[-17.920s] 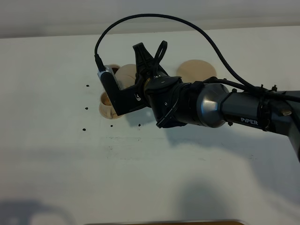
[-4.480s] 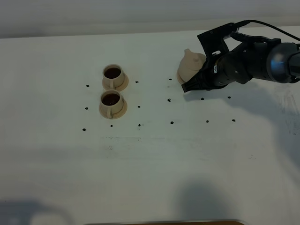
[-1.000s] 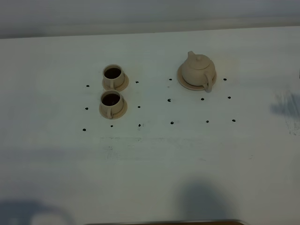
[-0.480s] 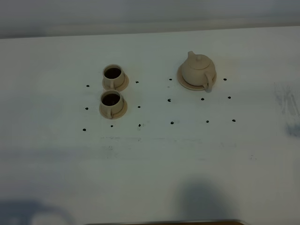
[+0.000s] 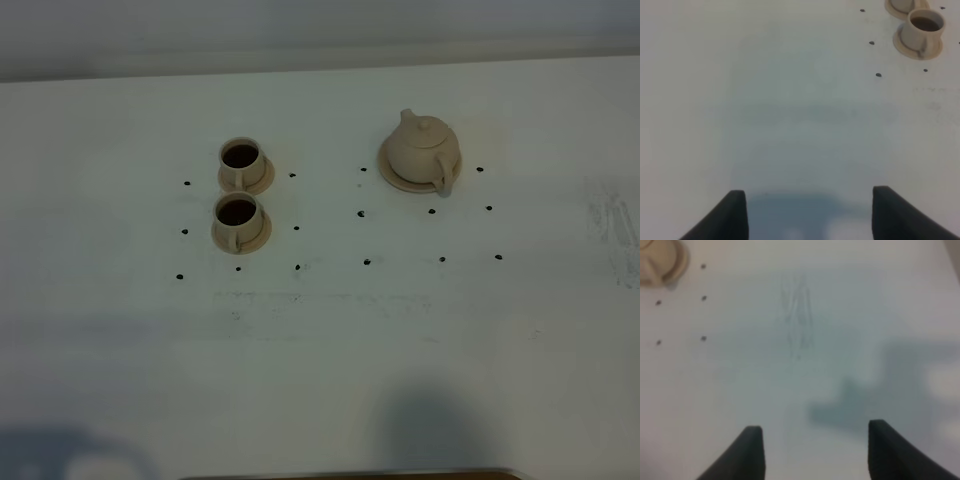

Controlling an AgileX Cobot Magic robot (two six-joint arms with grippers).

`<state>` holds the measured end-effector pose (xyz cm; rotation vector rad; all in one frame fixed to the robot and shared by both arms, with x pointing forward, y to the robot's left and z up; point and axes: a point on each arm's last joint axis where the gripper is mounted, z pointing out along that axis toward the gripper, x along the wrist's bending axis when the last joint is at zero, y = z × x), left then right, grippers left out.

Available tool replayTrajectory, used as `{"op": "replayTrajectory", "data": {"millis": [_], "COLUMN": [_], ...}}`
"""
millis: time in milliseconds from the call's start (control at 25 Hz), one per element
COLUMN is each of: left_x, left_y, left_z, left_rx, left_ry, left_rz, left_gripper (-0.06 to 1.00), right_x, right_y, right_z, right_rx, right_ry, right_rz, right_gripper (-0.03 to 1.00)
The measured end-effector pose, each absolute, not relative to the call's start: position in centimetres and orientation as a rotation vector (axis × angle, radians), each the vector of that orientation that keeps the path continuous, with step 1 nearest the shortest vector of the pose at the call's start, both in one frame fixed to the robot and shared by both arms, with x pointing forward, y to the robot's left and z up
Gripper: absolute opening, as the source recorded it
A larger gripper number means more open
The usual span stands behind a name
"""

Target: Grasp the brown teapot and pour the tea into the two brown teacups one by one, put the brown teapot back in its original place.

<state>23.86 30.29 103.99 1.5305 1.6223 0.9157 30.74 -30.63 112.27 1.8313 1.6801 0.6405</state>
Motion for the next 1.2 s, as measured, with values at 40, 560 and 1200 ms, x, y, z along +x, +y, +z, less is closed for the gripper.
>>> {"op": "replayTrajectory", "data": {"millis": [40, 560, 1200], "left_x": [23.9, 23.9, 23.9], "left_y": [30.3, 30.3, 30.3], "left_z": [104.0, 104.0, 104.0], "left_rx": [1.530, 1.530, 1.530], "left_ry": [1.622, 1.622, 1.622], "left_rz": [0.916, 0.916, 0.916], "left_gripper": [0.60, 0.60, 0.60], "right_x": [30.2, 26.1, 24.7], "right_y": [-30.5, -30.0, -30.1], "right_z": [112.3, 107.9, 105.4], "right_rx": [1.822, 1.746, 1.631], "right_ry": [1.686, 1.632, 1.674], "right_rz": [0.664, 0.863, 0.849], "right_gripper": [0.45, 0.45, 0.45]}}
